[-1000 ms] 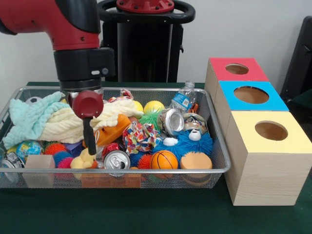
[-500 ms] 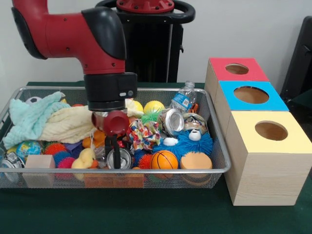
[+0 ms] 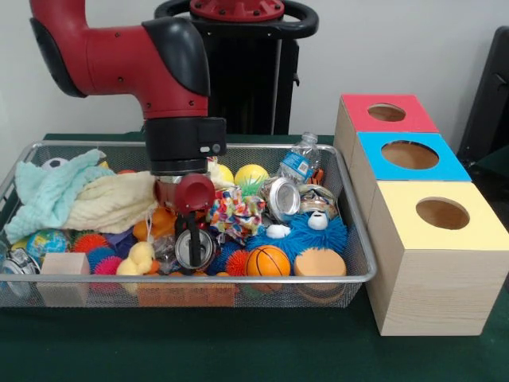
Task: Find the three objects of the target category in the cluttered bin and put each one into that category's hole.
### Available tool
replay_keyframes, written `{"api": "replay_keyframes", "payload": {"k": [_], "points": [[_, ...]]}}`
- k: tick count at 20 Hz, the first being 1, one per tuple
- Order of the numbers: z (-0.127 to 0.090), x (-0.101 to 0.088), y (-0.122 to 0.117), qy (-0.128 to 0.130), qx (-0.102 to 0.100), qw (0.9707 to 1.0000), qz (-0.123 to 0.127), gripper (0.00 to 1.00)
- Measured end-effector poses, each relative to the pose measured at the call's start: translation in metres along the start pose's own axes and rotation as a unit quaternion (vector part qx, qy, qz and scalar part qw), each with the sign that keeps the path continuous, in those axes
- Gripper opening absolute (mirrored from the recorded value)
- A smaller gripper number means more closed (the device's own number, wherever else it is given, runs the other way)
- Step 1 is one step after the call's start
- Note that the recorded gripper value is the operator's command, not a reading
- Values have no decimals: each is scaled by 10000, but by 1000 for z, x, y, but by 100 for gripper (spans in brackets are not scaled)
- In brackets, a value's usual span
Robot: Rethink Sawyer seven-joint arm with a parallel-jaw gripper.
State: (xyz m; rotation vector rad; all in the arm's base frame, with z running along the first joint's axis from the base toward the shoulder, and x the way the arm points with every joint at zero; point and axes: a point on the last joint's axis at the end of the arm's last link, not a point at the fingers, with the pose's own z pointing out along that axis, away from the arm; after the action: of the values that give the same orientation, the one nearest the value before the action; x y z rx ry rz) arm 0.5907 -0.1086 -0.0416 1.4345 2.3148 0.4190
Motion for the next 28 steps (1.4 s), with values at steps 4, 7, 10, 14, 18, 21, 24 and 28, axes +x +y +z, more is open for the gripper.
{"api": "replay_keyframes", "payload": {"k": [4, 7, 10, 14, 18, 21, 24, 28], "points": [[-12, -5, -12, 43, 36, 9999, 152, 100], [-25, -15, -21, 83, 58, 9994, 329, 100], [-37, -27, -27, 143, 107, 9986, 490, 100], [-51, -47, -34, 215, 215, 9973, 673, 100], [-54, -55, -35, 221, 204, 9968, 738, 100], [-55, -56, -33, 216, 180, 9969, 735, 100], [-55, -56, -31, 218, 171, 9970, 727, 100], [-53, -50, -28, 248, 170, 9972, 679, 100]]}}
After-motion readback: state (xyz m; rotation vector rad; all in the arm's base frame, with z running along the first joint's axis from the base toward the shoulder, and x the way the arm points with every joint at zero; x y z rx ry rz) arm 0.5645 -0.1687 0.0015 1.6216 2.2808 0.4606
